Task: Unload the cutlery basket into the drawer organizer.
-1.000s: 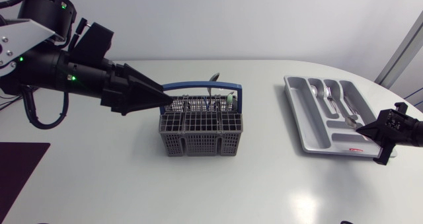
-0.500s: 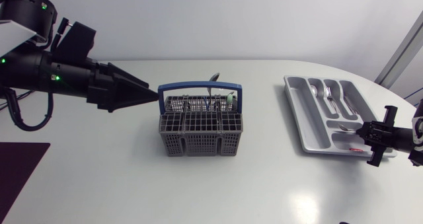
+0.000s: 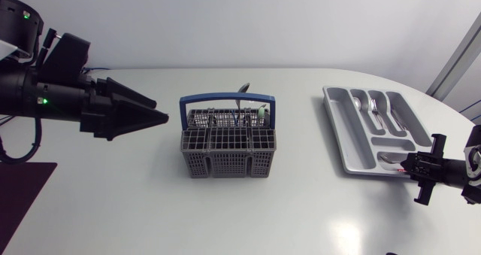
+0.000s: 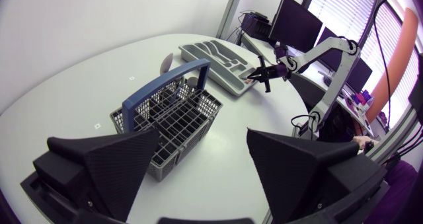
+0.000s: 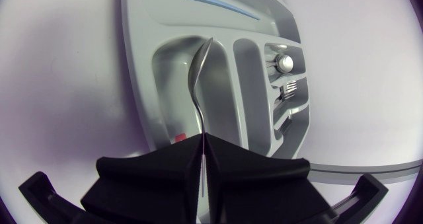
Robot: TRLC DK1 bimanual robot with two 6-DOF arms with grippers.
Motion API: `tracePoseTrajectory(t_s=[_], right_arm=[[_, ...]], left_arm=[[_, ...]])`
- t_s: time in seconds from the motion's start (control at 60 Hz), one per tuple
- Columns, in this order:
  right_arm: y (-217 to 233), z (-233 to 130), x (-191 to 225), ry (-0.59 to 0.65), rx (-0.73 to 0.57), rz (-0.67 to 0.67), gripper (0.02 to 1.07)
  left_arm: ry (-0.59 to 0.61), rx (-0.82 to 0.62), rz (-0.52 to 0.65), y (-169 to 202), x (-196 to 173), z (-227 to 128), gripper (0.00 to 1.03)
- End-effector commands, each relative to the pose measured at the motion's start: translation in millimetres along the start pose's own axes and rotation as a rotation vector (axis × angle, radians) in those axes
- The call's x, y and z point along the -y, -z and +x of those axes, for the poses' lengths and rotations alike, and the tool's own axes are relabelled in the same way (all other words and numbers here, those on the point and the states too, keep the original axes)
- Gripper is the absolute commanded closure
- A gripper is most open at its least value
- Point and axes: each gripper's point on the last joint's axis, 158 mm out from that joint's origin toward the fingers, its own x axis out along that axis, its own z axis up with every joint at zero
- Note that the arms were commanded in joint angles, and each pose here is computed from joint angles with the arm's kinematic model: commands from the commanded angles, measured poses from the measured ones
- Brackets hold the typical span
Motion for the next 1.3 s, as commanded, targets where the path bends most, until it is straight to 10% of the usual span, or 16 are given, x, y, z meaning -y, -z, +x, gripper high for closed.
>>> tracePoseTrajectory(t_s=[0.0,0.7,0.917,1.283], right_arm=[[-2.3,-4.8,-7.6,-0.012,-0.001,-0.016,1.0],[22.2,3.5,15.4,0.071,-0.032,-0.082,0.98],[20.4,-8.0,28.7,0.136,-0.035,-0.073,0.15],[-108.0,-92.5,57.9,0.139,0.163,0.066,0.07]], left_arm=[[0.001,-0.01,-0.005,10.7,1.7,-0.8,0.05],[0.014,-0.005,0.01,6.6,15.1,-5.3,0.05],[-0.001,-0.008,0.016,9.4,14.9,-8.0,0.05],[-0.032,-0.105,0.105,59.2,16.0,-0.5,0.05]])
